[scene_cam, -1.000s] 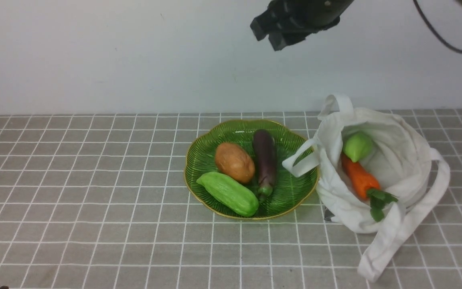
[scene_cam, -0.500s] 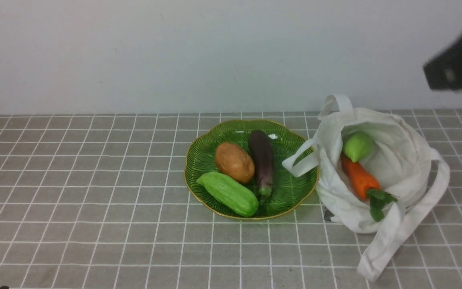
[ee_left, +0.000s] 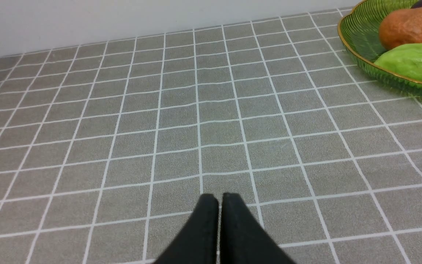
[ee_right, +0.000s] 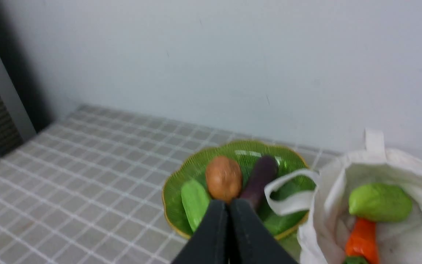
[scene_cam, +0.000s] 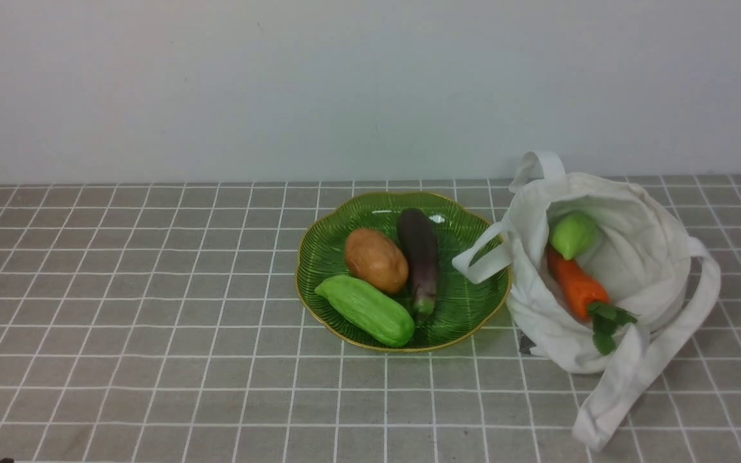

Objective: Take vegetables from bag on grey coffee tablecloth place on plate.

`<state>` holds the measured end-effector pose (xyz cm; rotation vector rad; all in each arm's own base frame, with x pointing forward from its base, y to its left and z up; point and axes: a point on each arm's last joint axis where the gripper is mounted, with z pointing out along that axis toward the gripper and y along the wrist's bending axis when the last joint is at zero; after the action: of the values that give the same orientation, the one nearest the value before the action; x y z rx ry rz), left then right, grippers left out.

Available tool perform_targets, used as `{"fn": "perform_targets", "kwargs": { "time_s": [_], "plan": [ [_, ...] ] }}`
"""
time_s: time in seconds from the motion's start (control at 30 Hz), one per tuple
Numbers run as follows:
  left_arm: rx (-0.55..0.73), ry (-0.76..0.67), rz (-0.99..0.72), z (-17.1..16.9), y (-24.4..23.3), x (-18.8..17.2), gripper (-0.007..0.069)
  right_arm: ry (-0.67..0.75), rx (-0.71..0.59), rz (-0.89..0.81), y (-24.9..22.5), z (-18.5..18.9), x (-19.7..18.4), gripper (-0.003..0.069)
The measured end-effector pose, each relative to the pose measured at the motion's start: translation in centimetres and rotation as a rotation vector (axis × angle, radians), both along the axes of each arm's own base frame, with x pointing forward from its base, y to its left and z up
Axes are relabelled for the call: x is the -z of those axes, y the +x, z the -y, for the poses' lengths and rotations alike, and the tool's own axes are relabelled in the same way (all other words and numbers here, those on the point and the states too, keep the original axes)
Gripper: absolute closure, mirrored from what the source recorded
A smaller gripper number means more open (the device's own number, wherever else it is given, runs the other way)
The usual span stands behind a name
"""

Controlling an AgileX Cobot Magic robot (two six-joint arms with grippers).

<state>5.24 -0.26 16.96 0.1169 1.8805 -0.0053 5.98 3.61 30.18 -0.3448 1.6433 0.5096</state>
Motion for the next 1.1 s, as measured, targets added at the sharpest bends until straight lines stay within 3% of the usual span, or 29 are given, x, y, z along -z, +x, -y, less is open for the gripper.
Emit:
{"fn": "perform_targets", "kwargs": {
  "time_s": [0.33,0.93,1.1],
  "plan": [
    [0.0,0.0,0.0,0.0,0.0,0.0,0.063,0.096,-0.002,0.126,0.3,-0.2,1.7,0.0673],
    [0.0,0.0,0.0,0.0,0.0,0.0,0.063,0.094,-0.002,0.125,0.3,-0.2,1.8,0.0673],
    [0.0,0.0,0.0,0.0,0.0,0.0,0.063,0.002,-0.001,0.159,0.1,0.0,2.7,0.0673]
  ]
}}
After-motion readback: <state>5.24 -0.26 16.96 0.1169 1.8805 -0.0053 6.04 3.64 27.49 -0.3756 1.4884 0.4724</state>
